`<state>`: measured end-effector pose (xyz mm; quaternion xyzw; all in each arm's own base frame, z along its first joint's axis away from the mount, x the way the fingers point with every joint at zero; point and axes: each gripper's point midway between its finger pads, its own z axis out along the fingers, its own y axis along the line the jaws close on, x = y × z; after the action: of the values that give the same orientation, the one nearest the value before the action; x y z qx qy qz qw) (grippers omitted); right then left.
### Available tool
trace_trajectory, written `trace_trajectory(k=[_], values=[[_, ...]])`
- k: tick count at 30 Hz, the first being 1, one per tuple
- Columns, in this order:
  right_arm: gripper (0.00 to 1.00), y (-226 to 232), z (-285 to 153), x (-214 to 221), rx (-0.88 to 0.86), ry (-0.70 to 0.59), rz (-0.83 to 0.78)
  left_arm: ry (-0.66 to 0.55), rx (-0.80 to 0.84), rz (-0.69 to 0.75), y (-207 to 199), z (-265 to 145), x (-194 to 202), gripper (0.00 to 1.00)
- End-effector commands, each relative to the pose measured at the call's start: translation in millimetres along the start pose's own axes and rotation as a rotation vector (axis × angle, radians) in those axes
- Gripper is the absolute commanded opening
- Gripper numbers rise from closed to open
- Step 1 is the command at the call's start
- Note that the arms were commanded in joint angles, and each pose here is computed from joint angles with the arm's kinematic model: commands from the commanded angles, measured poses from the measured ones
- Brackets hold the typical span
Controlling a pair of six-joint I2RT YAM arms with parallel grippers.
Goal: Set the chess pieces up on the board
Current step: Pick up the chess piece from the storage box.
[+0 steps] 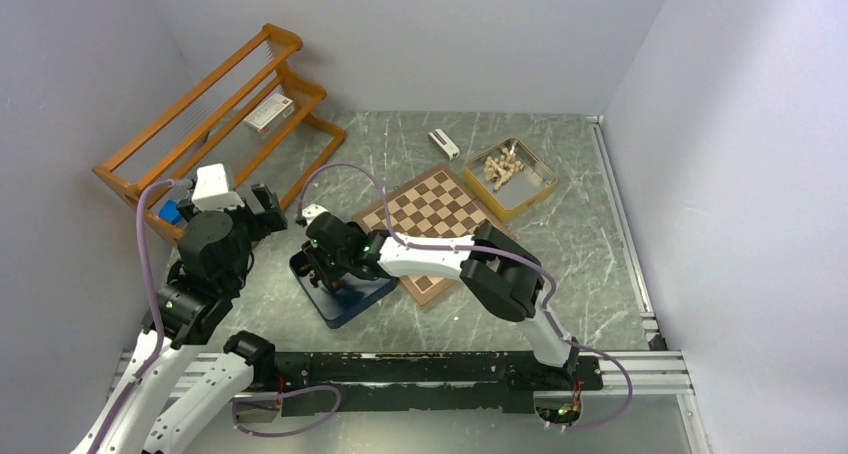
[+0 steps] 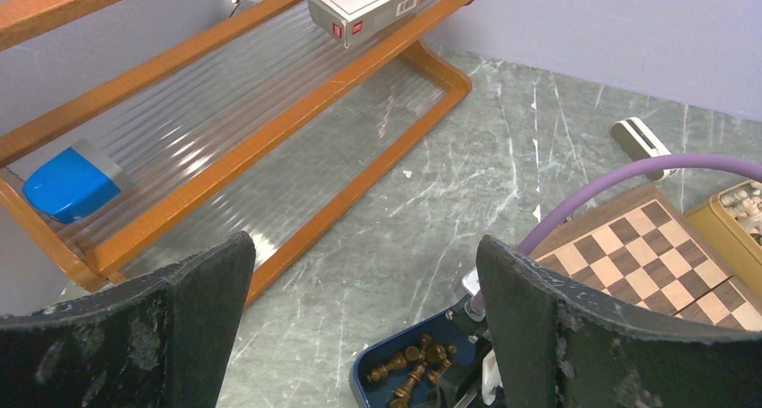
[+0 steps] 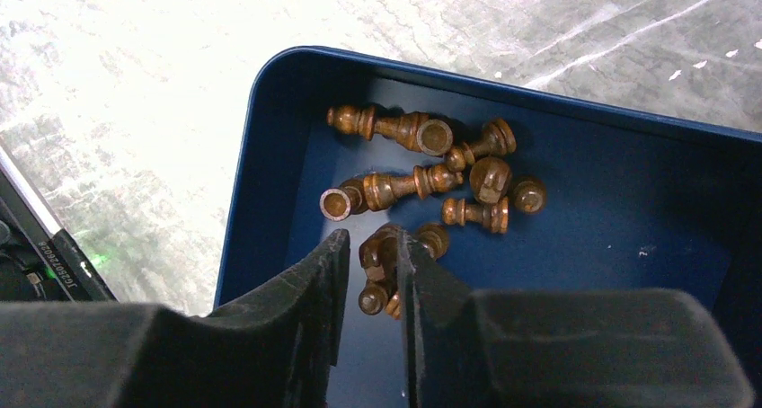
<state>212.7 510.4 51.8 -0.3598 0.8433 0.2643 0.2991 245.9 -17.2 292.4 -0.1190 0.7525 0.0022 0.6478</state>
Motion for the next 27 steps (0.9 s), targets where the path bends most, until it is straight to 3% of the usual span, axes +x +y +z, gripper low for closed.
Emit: trace_trajectory(k=[1,10,20,27], values=[[0.26,0,3,-2,0.025,0.0,-0.024,-0.03,-0.001,-0.019,1,-4,-13,0.98],[0.09,-2,-10,-11,0.039,-0.042,-0.013,-0.026,0.006,-0.015,-1,-3,-12,0.98],[0.0,-11,-45,-37,0.082,-0.134,0.025,-0.021,0.026,-0.006,-5,-1,-10,0.98],[0.0,-24,-77,-52,0.089,-0.2,0.068,-0.006,0.103,0.02,-20,4,1,0.98]])
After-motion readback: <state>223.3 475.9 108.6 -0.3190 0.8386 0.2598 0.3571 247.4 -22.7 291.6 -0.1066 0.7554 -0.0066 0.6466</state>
